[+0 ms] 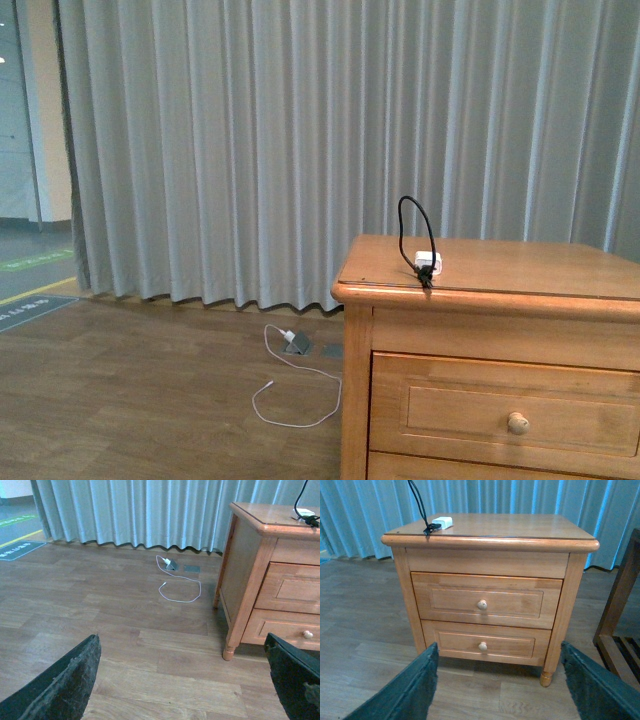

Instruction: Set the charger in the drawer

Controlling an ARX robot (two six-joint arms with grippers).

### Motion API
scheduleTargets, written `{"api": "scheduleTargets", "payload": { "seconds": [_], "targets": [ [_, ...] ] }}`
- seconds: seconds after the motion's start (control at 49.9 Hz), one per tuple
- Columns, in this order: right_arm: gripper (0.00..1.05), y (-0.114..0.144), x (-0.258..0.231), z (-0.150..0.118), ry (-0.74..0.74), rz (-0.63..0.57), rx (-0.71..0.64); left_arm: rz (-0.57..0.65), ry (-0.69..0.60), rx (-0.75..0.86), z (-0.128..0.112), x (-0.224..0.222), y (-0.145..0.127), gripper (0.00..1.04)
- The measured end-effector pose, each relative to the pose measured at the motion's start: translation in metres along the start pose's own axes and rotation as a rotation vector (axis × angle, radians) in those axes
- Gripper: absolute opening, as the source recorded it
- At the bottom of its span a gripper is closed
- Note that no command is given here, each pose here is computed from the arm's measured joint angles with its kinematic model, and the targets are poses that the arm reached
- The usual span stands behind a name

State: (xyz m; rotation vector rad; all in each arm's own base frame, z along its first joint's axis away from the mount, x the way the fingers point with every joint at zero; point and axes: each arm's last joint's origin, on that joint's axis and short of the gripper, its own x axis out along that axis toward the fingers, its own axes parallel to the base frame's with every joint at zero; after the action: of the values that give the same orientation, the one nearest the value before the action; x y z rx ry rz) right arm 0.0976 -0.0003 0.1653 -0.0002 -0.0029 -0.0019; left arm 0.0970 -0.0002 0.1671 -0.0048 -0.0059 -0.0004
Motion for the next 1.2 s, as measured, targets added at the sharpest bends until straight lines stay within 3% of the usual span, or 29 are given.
{"api": "scheduleTargets", "payload": {
  "seconds": [0.14, 0.642, 0.702, 0.802, 1.022, 1.203],
  "targets": [
    [0.99, 0.0, 0.0, 0.0, 0.0, 0.0, 0.002, 0.0, 0.0, 0.0, 0.0, 0.0, 0.0, 0.99],
    [0.97, 0.0, 0.0, 0.0, 0.0, -0.001, 0.001, 0.0, 0.0, 0.0, 0.0, 0.0, 0.0, 0.99],
    [0.97, 0.002, 0.001, -0.002, 0.083, -0.085, -0.09, 0.0, 0.0, 0.0, 0.0, 0.0, 0.0, 0.99],
    [0.97, 0.007, 0.011, 0.0, 0.136, -0.053, -0.155, 0.0, 0.0, 0.0, 0.0, 0.0, 0.0, 0.99],
    [0.97, 0.012, 0.068, 0.028, 0.134, -0.005, -0.154, 0.0, 0.0, 0.0, 0.0, 0.0, 0.0, 0.99],
    [0.97, 0.03, 0.156, 0.013, 0.226, 0.011, -0.145, 0.0, 0.0, 0.0, 0.0, 0.0, 0.0, 0.99]
  ]
}}
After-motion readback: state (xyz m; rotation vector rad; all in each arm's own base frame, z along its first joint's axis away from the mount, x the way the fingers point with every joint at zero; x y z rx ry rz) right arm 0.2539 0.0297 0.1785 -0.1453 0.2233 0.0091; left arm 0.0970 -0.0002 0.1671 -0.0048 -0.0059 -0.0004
